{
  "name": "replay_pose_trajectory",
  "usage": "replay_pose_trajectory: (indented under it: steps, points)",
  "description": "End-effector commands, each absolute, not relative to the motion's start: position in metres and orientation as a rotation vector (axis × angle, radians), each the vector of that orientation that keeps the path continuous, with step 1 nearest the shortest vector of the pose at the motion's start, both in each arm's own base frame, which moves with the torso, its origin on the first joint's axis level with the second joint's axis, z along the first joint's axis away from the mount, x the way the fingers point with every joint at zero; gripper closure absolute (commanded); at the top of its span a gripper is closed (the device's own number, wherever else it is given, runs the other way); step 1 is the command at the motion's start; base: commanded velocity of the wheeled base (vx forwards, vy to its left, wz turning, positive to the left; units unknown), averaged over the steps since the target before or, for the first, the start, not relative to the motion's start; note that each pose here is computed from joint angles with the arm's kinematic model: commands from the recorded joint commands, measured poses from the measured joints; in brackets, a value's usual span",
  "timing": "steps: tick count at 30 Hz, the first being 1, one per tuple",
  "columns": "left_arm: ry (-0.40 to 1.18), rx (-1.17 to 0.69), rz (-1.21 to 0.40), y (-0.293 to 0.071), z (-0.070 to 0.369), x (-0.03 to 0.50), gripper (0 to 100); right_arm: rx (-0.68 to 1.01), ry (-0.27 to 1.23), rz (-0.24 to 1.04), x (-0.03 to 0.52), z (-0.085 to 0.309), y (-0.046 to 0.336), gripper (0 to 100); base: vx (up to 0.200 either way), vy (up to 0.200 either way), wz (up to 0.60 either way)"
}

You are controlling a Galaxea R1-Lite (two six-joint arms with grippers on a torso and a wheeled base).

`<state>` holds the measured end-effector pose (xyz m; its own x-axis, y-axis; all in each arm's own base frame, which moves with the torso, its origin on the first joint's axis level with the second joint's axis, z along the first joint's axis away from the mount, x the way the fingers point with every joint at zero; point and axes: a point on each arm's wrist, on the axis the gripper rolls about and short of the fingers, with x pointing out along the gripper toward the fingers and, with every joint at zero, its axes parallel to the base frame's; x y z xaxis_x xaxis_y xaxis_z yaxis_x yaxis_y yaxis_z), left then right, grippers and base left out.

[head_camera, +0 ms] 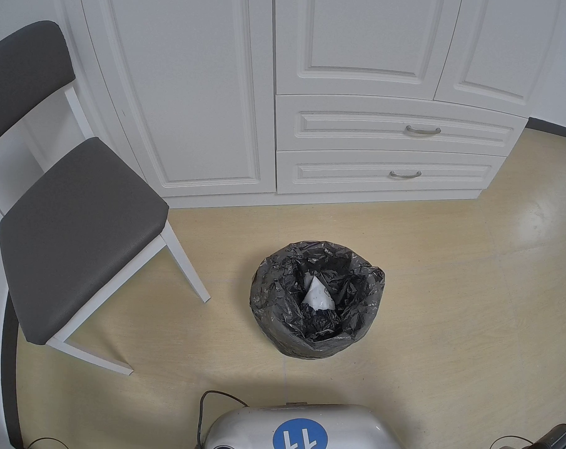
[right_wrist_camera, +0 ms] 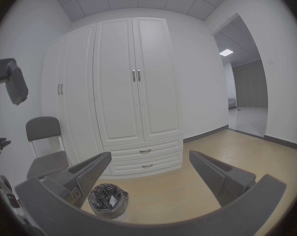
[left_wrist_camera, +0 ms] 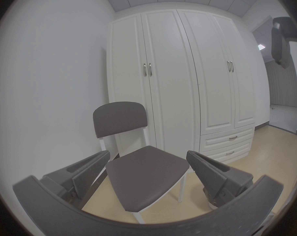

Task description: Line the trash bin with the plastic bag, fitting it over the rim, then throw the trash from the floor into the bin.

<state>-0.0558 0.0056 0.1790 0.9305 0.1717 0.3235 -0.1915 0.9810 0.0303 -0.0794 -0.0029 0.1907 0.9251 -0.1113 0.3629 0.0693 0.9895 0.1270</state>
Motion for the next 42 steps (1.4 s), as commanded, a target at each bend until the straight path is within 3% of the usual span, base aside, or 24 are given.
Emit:
replay_pose_trajectory:
  steps: [1,12,18,31,42]
  points:
    - [-0.376,0.051,0.211,0.005,0.168,-0.066,0,0.076,-0.386,-0.097,-0.081,0.183,-0.003,0,0.000,0.000,0.00]
    - [-0.346,-0.082,0.139,0.003,0.131,-0.039,0,0.019,-0.414,-0.058,-0.061,0.164,-0.001,0,0.000,0.000,0.00]
    - [-0.400,-0.083,0.073,0.002,0.120,-0.033,0,0.002,-0.493,-0.062,-0.053,0.157,-0.001,0,0.000,0.000,0.00]
    - [-0.270,-0.074,0.051,0.001,0.103,-0.027,0,0.027,-0.419,-0.056,-0.033,0.121,-0.001,0,0.000,0.000,0.00]
    - [-0.279,-0.062,0.054,0.001,0.104,-0.027,0,0.006,-0.466,-0.067,-0.034,0.122,-0.002,0,0.000,0.000,0.00]
